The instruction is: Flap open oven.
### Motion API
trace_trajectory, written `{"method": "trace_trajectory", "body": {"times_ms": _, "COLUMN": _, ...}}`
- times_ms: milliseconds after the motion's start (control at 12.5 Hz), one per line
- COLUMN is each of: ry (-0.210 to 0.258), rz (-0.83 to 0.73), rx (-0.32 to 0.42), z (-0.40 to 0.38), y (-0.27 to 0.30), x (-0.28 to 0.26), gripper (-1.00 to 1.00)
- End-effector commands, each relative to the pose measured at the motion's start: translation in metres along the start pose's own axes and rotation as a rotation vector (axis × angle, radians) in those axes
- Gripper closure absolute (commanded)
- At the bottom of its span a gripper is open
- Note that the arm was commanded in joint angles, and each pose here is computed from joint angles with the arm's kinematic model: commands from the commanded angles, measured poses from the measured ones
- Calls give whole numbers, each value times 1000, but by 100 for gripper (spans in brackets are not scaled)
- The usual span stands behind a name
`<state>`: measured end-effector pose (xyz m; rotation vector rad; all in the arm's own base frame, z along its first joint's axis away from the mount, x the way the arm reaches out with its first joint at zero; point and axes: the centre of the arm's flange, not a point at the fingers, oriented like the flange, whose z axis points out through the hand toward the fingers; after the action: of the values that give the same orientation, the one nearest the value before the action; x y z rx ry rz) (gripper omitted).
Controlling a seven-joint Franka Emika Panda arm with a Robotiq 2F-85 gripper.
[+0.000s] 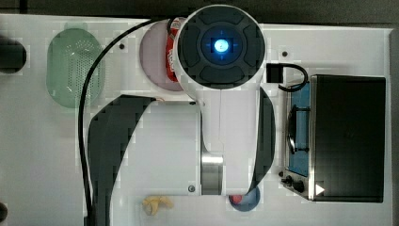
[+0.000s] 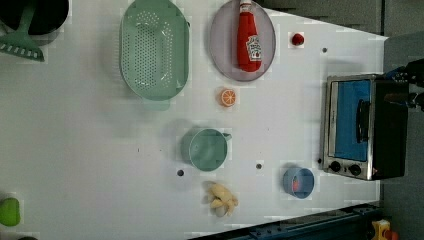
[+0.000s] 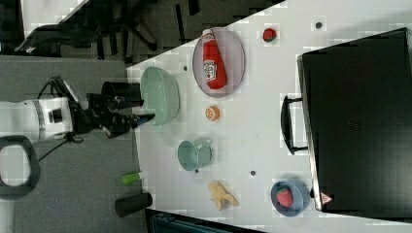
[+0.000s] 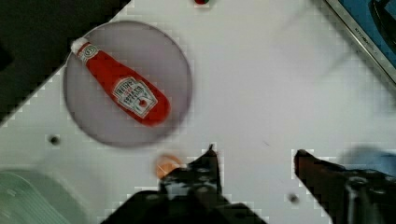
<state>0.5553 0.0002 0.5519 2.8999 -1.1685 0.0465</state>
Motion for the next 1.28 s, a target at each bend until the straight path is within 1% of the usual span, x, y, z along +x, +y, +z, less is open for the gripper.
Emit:
{"method": "trace_trajectory", "body": {"times_ms": 80, "ry": -34, "rz": 163, "rx": 9, "z": -59, "y": 118, "x": -76, "gripper": -58}}
{"method": "trace_trajectory", "body": {"times_ms": 240, "ry": -35, "rz": 163, "rx": 9, "z": -58, "y": 118, "x": -76, "gripper": -100}}
{"method": "trace_trajectory", "body": {"times_ms": 400, "ry": -35, "rz": 163, "rx": 9, "z": -58, "y": 118, "x": -75, "gripper": -100}}
{"method": "trace_trajectory", "body": {"times_ms": 480, "ry": -35, "rz": 163, "rx": 9, "z": -58, "y": 119, "x": -75, "gripper": -90}}
{"method": "trace_trajectory", "body": {"times_ms": 800, "ry": -40, "rz": 169, "rx": 7, "z": -54, "y": 119, "x": -71, "gripper": 9}}
{"method": "trace_trajectory", "body": {"times_ms": 960, "ry": -64, "rz": 184, "rx": -8, "z": -41, "y": 122, "x": -61, "gripper": 56}}
{"method": "trace_trajectory", "body": {"times_ms": 1040, "ry": -81, "rz": 194, "rx": -20, "z": -32, "y": 125, "x": -55, "gripper": 65}}
{"method": "trace_trajectory", "body": {"times_ms": 1280, "ry": -132, "rz": 140, "rx": -42, "z": 0, "y": 135, "x": -33, "gripper": 65}}
